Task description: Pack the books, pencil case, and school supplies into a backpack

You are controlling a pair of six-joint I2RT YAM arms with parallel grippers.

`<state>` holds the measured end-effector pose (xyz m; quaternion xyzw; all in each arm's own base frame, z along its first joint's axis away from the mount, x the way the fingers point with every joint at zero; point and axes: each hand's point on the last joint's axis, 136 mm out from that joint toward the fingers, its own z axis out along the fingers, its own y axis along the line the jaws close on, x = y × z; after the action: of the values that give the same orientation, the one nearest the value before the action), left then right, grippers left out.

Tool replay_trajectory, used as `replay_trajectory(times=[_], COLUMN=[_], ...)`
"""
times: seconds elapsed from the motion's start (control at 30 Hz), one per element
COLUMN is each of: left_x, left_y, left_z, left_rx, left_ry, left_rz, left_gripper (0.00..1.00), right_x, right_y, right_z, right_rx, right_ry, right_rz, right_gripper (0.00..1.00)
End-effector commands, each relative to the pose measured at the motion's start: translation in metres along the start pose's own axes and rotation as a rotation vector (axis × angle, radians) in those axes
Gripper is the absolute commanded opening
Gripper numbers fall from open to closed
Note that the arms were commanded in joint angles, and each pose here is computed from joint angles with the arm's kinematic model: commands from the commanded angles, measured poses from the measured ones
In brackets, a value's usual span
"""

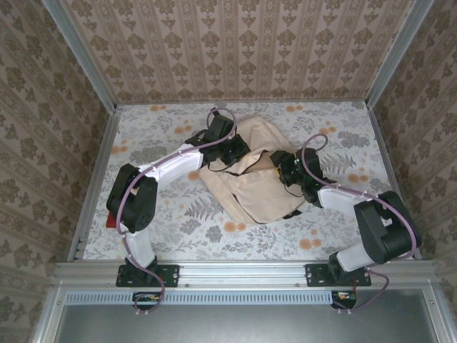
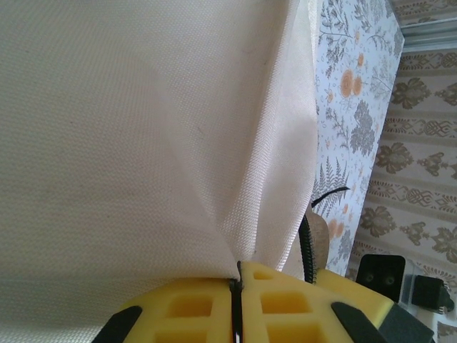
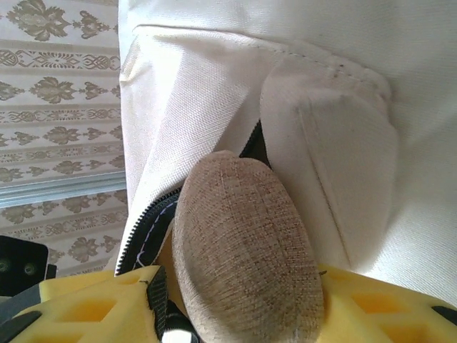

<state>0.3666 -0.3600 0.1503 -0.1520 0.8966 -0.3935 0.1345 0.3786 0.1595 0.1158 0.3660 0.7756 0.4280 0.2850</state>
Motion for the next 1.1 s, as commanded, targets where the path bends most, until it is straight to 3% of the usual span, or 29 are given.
replay_trajectory(times=[0.0, 0.2, 0.4, 0.73, 0.93, 1.07], left_x=[0.0, 0.004, 0.014, 0.024, 0.02, 0.016], left_y=[-0.021, -0.028, -0.034, -0.016, -0.011, -0.012], left_z=[-0.016, -0.018, -0.02, -0.017, -0.02, -0.023], left_rx=[0.067, 0.095, 0.134, 0.095, 0.072, 0.067], left_ry=[0.007, 0.027, 0.077, 0.112, 0.093, 0.083], left_rz=[0.053, 0.076, 0.118, 0.134, 0.135, 0.141], left_gripper=[0.1, 0.08, 0.05, 0.05, 0.05, 0.06], right_x=[0.01, 0.016, 0.022, 0.032, 0.023, 0.026], right_y=[-0.017, -0.017, 0.006, 0.03, 0.01, -0.005], right_z=[-0.011, 0.0, 0.02, 0.047, 0.039, 0.028], right_rx=[0.072, 0.081, -0.036, -0.192, -0.121, -0.048], right_ry=[0.064, 0.123, 0.192, 0.3, 0.259, 0.247], right_rz=[-0.025, 0.022, 0.027, 0.02, 0.011, -0.022], right_gripper=[0.52, 0.36, 0.28, 0.3, 0.41, 0.38])
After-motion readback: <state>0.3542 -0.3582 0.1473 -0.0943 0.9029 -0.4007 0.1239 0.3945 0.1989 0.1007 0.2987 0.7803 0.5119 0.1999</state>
